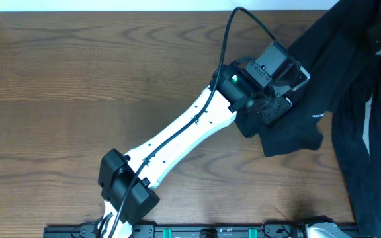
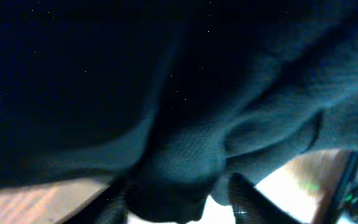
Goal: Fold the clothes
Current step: 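Hold the garment with the left gripper and lift it near the right edge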
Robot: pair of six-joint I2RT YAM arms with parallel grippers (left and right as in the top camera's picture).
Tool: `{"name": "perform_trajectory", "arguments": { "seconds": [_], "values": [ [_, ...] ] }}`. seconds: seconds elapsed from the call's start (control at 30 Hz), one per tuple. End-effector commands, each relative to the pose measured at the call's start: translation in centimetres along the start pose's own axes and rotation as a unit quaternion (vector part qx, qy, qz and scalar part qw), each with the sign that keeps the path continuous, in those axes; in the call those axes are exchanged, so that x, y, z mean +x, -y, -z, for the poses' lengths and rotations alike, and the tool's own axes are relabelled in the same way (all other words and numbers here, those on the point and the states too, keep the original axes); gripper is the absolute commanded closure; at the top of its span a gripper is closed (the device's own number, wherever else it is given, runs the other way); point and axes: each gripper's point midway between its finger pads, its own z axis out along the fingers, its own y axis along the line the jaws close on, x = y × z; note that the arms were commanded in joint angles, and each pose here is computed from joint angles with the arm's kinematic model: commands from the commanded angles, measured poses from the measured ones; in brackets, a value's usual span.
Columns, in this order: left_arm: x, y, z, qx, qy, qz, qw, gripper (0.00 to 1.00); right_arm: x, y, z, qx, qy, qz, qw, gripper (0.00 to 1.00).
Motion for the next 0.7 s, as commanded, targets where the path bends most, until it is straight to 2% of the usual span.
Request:
{"name": "perform_trajectory", "arguments": {
  "seconds": [0.0, 0.07, 0.27, 0.4, 0.43, 0.47, 0.5, 0.57, 0.67],
  "values": [
    [-0.5, 0.2, 0.6, 0.007, 0.009, 0.002, 1.000, 0.86, -1.6, -0.8, 1.3, -0.008, 0.025, 0.009, 1.000, 0.98],
    [-0.4, 0.0, 0.8, -0.001, 0.009, 0.001, 1.000, 0.94, -1.5, -0.8, 1.3, -0.007, 0.023, 0.009, 1.000, 0.98],
    [-0.1, -1.2, 3.4, -0.049, 0.010, 0.002, 0.999, 0.94, -1.0, -0.4, 1.2, 0.002, 0.012, 0.009, 1.000, 0.98],
    [-1.0, -0.9, 5.8, -0.056, 0.038, -0.002, 0.998, 0.94, -0.8, -0.3, 1.1, 0.003, 0.009, 0.008, 1.000, 0.99],
    [-1.3, -0.8, 6.2, -0.057, 0.045, -0.003, 0.997, 0.83, -0.9, -0.3, 1.2, 0.003, 0.010, 0.008, 1.000, 0.99],
    [-1.4, -0.8, 6.4, -0.057, 0.048, -0.004, 0.997, 0.65, -0.9, -0.3, 1.2, 0.002, 0.010, 0.008, 1.000, 0.99],
    [-1.5, -0.7, 6.4, -0.054, 0.050, -0.004, 0.997, 0.56, -0.9, -0.3, 1.2, 0.002, 0.011, 0.008, 1.000, 0.99],
    [-1.7, -0.4, 6.3, -0.045, 0.055, -0.006, 0.997, 0.44, -1.0, -0.4, 1.2, 0.001, 0.012, 0.008, 1.000, 0.98],
    [-2.3, 0.1, 6.0, -0.030, 0.064, -0.008, 0.997, 0.34, -1.0, -0.5, 1.3, -0.001, 0.012, 0.008, 1.000, 0.99]
  ]
}}
